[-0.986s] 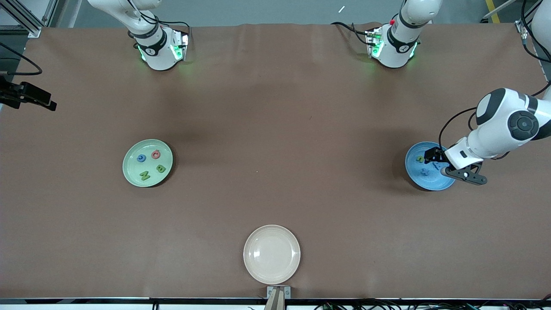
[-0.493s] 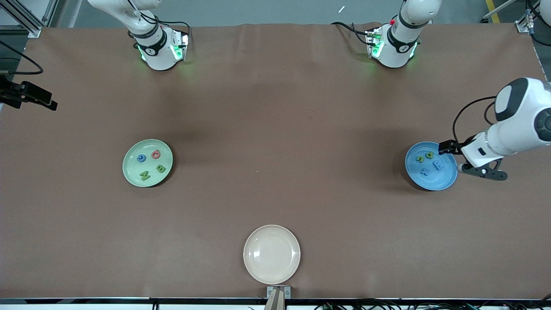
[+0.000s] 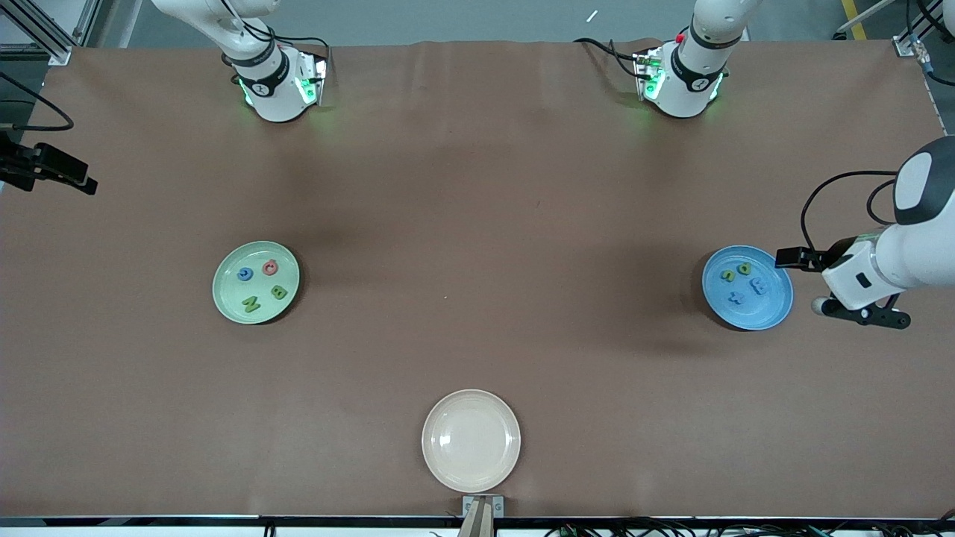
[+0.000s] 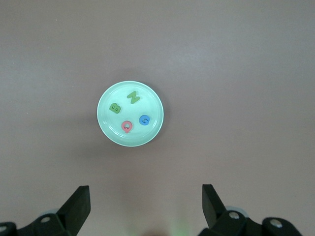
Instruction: Sort upper and lower case letters into plates
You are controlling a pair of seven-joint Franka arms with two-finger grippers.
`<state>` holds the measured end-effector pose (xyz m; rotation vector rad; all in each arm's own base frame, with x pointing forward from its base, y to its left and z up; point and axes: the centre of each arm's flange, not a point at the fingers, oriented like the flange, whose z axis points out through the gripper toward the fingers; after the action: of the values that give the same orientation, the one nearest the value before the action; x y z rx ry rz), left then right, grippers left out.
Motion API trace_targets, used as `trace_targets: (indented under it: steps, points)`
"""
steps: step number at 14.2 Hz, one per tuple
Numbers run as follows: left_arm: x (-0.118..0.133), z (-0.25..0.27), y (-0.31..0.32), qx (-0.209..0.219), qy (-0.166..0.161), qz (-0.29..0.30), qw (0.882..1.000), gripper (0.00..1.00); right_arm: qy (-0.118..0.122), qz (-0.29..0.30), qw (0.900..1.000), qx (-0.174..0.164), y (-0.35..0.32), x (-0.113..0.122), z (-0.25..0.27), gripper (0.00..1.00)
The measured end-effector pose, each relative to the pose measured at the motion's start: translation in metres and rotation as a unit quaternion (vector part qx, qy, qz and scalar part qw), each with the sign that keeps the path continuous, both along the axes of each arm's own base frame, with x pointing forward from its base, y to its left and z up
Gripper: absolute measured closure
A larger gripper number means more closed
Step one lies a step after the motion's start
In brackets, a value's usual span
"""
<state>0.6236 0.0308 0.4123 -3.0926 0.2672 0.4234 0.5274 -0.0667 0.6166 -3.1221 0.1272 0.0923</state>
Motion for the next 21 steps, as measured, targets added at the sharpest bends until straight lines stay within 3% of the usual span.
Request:
trace_targets:
  steps: [4, 8, 21]
  points:
    - [-0.008, 0.043, -0.001, 0.001, -0.006, 0.007, 1.0, 0.0, -0.002, 0.0, 1.0, 0.0, 0.0, 0.001, 0.0, 0.0]
    - [-0.036, 0.102, 0.018, -0.01, -0.04, 0.014, 0.999, 0.0, -0.004, 0.0, 1.0, 0.0, 0.0, 0.001, 0.001, 0.0]
    - [-0.102, 0.195, 0.024, -0.021, -0.129, 0.029, 0.991, 0.0, -0.012, 0.004, 1.0, -0.001, 0.0, 0.003, 0.002, 0.0]
